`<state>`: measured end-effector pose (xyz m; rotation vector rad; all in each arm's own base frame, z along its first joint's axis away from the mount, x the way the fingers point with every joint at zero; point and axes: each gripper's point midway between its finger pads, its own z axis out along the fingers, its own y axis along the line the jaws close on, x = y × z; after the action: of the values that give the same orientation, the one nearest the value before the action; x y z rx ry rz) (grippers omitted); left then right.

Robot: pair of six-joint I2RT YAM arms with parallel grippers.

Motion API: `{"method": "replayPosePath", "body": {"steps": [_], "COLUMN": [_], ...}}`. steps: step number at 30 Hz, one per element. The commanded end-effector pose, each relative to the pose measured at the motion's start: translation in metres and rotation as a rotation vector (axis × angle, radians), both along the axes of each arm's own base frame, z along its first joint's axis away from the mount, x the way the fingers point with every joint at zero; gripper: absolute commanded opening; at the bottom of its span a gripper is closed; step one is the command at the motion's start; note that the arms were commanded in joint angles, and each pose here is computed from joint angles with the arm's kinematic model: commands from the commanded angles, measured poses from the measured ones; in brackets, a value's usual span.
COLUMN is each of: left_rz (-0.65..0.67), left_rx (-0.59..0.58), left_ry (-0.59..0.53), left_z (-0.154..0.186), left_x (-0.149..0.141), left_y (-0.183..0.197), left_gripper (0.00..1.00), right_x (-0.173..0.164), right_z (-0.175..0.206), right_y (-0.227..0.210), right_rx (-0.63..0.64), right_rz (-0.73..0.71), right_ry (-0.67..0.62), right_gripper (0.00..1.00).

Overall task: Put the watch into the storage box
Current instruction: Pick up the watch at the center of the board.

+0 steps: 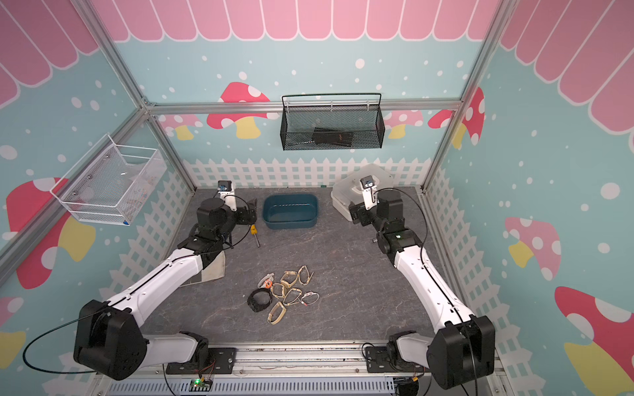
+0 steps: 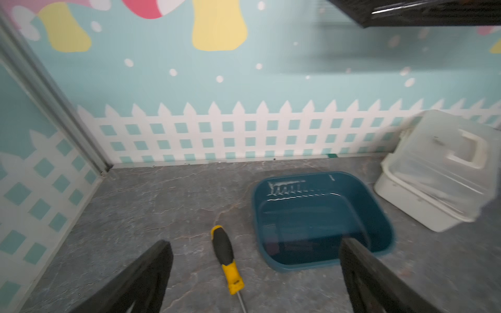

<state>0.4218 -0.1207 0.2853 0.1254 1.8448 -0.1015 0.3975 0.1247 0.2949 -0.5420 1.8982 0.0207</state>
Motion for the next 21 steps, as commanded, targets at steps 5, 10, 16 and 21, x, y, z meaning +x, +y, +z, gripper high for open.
{"method": "replayPosePath", "body": {"steps": [5,10,16,21], "left_rz": [-0.053,-0.043,-0.023,-0.046], "left_rx": [0.176,0.155,0.144,0.107], "left_ry": [0.169,0.178,0.289,0.359], "left_z": [-0.040,-0.039,-0.068,-0.086], "left_x": [-0.063,-0.060,-0.044,-0.036], "left_y": [-0.040,-0.034,-0.027,-0.030], "left_gripper": [0.99,0.99,0.99,0.99], "right_x": [-0.095,-0.118,-0.123,-0.113], "right_z": [-0.115,-0.146,-0.170,-0.184], "right_y": [0.056,0.079,0.107,0.127], "right_rx": [-0.136,-0.156,-0.161,-0.173], "right_rz": [0.282,0.338,0.376,0.358], "right_ry": [0.543,0.641,0.704,0.722], "right_gripper": [0.92,0.86,0.76,0.68]}}
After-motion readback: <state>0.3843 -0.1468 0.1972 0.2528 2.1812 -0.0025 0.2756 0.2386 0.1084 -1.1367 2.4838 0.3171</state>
